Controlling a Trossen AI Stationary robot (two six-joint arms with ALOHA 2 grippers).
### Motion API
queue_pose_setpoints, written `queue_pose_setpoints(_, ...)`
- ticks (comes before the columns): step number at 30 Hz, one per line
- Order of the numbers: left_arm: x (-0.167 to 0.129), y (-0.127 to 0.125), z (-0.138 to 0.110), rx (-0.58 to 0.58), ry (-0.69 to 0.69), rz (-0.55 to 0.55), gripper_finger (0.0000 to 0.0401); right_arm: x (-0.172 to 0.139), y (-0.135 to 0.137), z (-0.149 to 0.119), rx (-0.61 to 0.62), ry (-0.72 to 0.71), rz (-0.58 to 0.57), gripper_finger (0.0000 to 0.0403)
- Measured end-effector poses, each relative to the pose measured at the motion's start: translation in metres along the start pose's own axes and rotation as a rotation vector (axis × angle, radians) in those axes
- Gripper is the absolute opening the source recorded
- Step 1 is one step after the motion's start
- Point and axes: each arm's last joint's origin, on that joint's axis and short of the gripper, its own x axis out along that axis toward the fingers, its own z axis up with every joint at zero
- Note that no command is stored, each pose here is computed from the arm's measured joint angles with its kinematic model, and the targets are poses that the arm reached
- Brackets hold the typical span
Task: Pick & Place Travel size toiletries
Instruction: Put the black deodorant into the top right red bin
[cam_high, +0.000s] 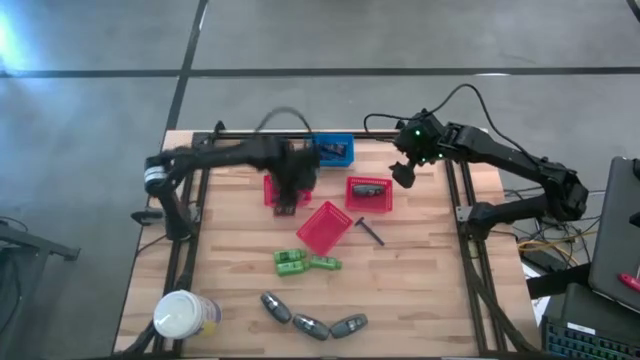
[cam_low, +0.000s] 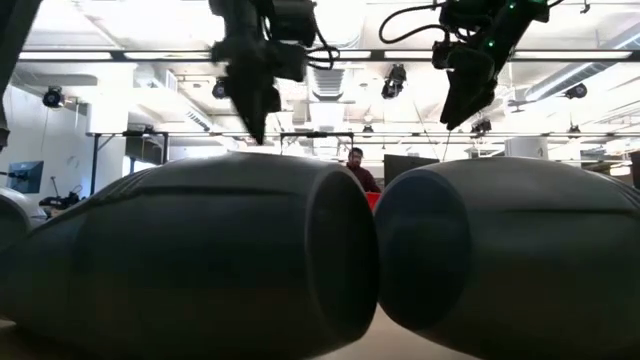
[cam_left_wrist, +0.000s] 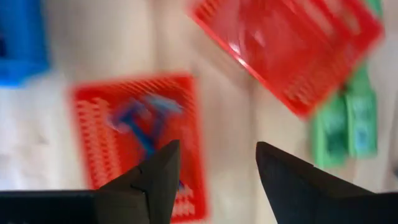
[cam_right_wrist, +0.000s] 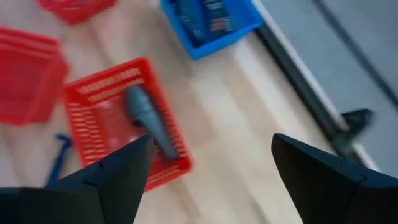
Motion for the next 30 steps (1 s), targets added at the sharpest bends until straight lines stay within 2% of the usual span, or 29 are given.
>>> queue_pose_setpoints(7,0.025,-0.085,-0.033,0.208,0.088,-0.070,0.0213,-0.001,0.032,-0.008,-0.024,0.055,0.122,0.0319)
queue_pose_setpoints(10,0.037,-0.111,-0.049,0.265,0.052,-0.131,0.0213,-0.001,0.052,-0.012,-0.014,0.067,0.165,0.0329)
queue_pose_setpoints(14,0.053,-0.144,-0.072,0.375,-0.017,-0.230,0.0213,0.002,0.077,-0.017,0.026,0.078,0.139,0.0348)
queue_pose_setpoints(22,0.071,-0.198,-0.091,0.463,-0.271,-0.307,0.0222,0.003,0.111,-0.030,0.157,0.136,0.125,0.0368)
queue_pose_setpoints(30,0.086,-0.228,-0.105,0.503,-0.332,-0.297,0.0253,0.000,0.129,-0.037,0.246,0.152,0.133,0.0368)
